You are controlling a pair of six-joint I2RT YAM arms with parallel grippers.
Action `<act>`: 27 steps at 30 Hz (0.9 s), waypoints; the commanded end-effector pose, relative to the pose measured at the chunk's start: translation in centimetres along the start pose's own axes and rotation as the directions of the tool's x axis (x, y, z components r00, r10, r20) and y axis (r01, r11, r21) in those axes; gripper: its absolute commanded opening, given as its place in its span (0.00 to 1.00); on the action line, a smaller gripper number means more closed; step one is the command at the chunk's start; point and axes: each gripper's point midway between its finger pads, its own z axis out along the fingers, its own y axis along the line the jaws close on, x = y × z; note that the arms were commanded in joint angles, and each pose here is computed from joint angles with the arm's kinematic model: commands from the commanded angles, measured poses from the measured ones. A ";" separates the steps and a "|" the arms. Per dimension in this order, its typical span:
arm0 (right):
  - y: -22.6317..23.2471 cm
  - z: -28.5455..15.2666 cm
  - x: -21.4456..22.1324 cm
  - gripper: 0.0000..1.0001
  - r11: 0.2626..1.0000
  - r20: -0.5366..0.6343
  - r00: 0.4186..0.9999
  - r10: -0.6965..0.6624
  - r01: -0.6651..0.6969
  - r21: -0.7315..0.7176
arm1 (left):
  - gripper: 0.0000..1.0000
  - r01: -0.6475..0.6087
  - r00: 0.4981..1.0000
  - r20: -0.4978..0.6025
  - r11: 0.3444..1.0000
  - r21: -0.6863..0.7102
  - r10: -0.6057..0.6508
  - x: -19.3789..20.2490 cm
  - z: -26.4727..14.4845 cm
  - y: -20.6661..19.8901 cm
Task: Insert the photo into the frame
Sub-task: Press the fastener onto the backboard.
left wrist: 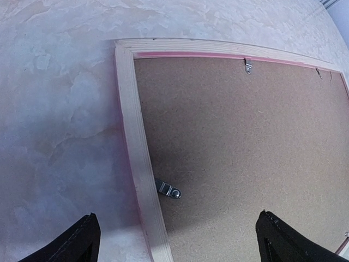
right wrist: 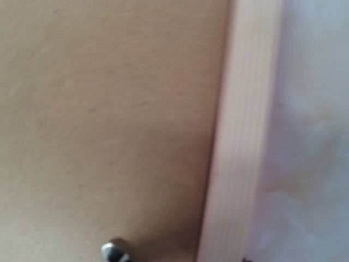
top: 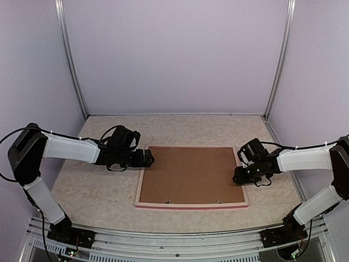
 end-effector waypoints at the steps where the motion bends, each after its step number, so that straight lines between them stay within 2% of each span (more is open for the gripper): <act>1: -1.0 0.4 -0.1 0.41 0.997 0.008 1.000 0.016 -0.016 0.070 | 0.99 -0.013 0.999 -0.030 1.000 -0.014 0.013 1.3 0.6 0.1; 4: -0.8 0.5 -0.3 0.37 0.997 0.017 0.999 0.039 -0.040 0.065 | 0.99 -0.030 0.999 -0.036 0.999 -0.034 0.029 1.9 0.9 0.1; 8: -0.5 0.8 -0.5 0.35 0.997 0.022 0.998 0.056 -0.057 0.048 | 0.99 -0.062 0.997 -0.048 0.994 -0.094 0.058 2.9 1.3 0.5; 17: 0.1 1.1 -1.2 0.48 0.997 0.038 0.997 0.071 -0.071 0.021 | 0.99 -0.094 0.994 -0.067 0.983 -0.160 0.084 4.2 1.6 1.1; 27: 0.6 1.7 -2.1 0.52 0.998 0.051 0.996 0.069 -0.070 0.008 | 0.99 -0.101 0.993 -0.082 0.979 -0.177 0.087 4.8 1.9 1.6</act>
